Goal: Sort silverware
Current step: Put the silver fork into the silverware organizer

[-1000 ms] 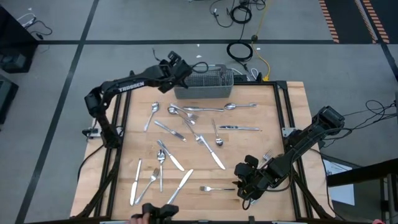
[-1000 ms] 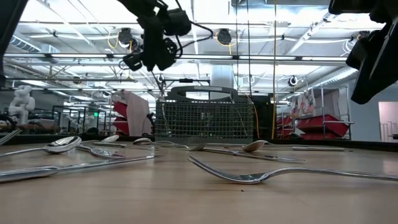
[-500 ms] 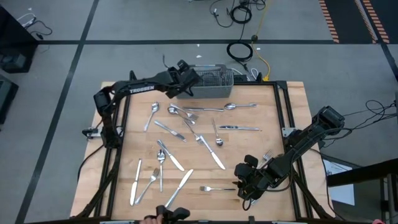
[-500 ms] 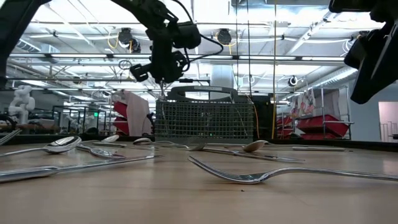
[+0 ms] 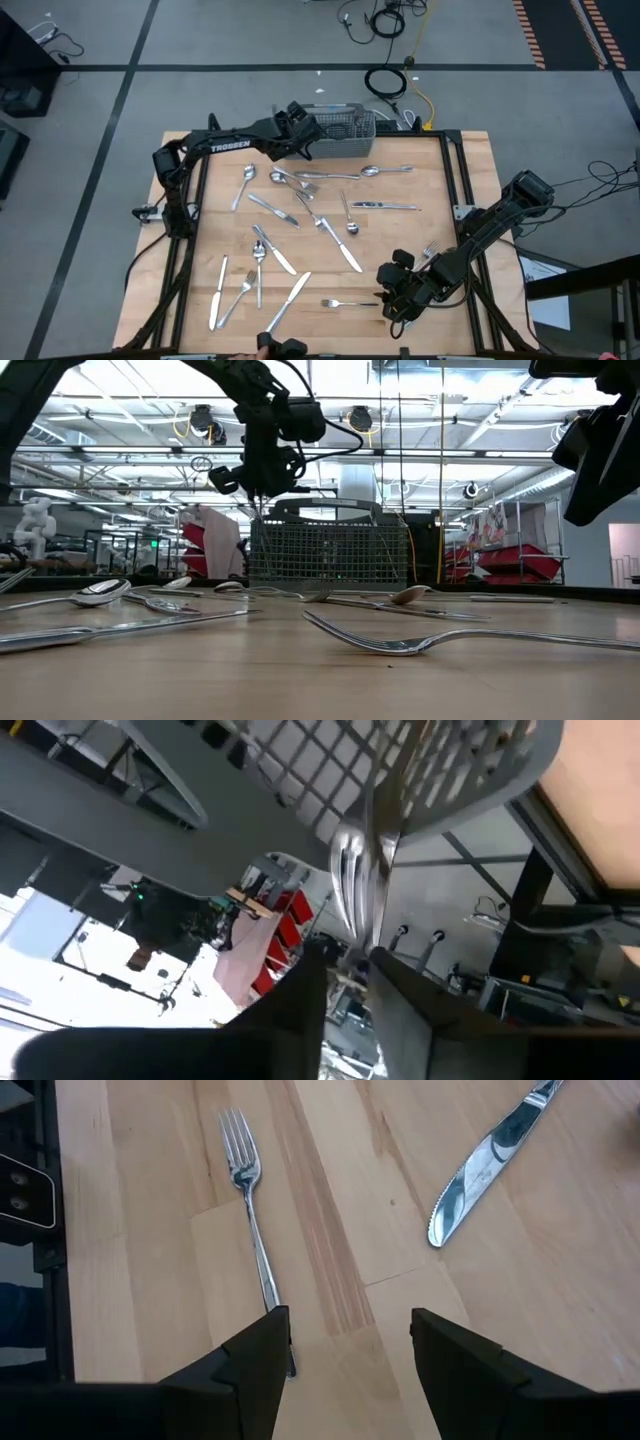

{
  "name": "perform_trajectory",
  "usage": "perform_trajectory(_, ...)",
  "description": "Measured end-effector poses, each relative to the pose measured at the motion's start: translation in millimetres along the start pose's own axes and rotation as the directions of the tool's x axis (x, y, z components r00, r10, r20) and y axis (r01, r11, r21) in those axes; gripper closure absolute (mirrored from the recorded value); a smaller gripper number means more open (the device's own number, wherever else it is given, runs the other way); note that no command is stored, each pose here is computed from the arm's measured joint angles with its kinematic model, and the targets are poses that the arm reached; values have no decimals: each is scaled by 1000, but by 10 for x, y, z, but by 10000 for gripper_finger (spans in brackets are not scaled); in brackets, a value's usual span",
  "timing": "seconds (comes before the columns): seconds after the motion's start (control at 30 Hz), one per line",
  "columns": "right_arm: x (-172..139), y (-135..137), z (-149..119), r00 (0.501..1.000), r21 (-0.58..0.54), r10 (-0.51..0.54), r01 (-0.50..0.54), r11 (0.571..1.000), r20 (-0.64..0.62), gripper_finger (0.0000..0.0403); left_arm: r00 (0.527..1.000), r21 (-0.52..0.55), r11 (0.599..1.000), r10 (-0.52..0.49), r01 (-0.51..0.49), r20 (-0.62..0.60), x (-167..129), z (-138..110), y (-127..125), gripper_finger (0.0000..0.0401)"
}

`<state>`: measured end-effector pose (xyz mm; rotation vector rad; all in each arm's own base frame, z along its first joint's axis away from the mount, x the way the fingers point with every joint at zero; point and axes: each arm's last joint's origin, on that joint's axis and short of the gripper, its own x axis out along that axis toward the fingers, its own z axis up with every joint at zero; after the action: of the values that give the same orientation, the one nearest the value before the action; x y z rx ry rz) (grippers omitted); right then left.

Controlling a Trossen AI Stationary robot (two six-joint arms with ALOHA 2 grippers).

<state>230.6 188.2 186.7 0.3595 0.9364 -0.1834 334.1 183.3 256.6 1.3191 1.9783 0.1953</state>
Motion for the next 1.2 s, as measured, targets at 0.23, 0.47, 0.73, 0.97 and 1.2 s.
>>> perform_trajectory(0.23,0,0,0,1000,1,0,0,1000,0,204,1000,-80,997,21,-22,-16,-72,-52,6,269)
perform_trajectory(0.47,0,-7,11,999,1,-22,22,1000,35,204,964,-447,891,184,-80,193,-720,-692,109,267)
perform_trajectory(0.73,11,-33,45,995,10,-59,58,998,81,204,780,-770,501,261,395,569,-1296,-1565,-302,267)
perform_trajectory(0.97,48,-105,124,991,36,-96,93,995,90,204,716,-684,270,-32,678,697,-1303,-1448,-705,267)
perform_trajectory(1.2,75,-151,183,989,81,-114,107,991,95,204,500,-492,89,-165,866,850,-1458,-851,-1213,267)
